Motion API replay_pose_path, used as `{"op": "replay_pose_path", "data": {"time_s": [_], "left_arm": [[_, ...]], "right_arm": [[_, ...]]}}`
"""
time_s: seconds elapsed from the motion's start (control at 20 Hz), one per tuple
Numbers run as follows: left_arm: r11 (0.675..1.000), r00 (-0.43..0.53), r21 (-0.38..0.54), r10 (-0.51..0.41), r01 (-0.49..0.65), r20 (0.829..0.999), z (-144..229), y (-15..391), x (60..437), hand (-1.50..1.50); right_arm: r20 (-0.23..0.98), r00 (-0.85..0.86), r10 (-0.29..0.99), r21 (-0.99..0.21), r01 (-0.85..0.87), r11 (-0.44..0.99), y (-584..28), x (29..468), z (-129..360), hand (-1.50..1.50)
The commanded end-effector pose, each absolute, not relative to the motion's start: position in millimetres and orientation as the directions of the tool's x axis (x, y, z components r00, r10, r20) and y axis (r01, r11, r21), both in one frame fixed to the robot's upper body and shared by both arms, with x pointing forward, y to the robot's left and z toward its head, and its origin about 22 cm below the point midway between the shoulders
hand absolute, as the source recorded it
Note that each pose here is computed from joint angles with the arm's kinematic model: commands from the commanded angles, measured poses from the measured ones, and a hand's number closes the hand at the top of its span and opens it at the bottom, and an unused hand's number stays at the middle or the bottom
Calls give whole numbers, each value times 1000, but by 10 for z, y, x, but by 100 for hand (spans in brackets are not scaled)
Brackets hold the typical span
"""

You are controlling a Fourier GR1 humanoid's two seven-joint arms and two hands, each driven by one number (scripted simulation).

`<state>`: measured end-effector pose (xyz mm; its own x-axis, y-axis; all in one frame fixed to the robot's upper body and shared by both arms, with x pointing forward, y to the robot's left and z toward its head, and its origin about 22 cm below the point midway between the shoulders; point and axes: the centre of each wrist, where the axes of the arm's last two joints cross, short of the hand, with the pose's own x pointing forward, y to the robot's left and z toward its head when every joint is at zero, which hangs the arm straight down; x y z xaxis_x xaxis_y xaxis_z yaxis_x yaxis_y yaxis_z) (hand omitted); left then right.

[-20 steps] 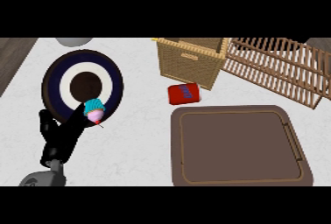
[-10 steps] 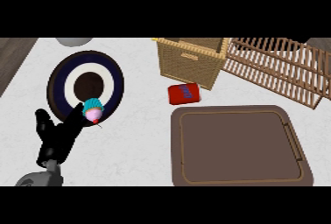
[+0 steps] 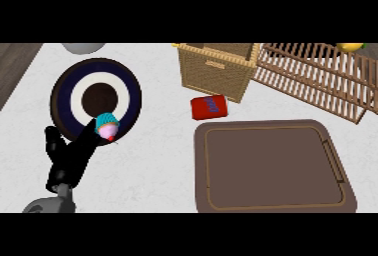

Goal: Pick the lemon from the tray and place it in the tiered shelf

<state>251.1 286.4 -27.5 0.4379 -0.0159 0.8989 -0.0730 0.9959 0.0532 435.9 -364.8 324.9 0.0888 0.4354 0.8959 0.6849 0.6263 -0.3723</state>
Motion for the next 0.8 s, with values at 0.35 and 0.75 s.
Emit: {"op": "replay_pose_path", "data": {"time_s": [0.35,0.75], "left_arm": [[997,446,46,-11,-69,895,-262,2950,2526,0],[995,462,45,3,-91,887,-284,3001,2418,0]], "right_arm": [[939,29,343,-183,887,424,-4034,4062,3590,-150],[973,-39,227,-42,939,341,-4799,3317,3854,-150]]}}
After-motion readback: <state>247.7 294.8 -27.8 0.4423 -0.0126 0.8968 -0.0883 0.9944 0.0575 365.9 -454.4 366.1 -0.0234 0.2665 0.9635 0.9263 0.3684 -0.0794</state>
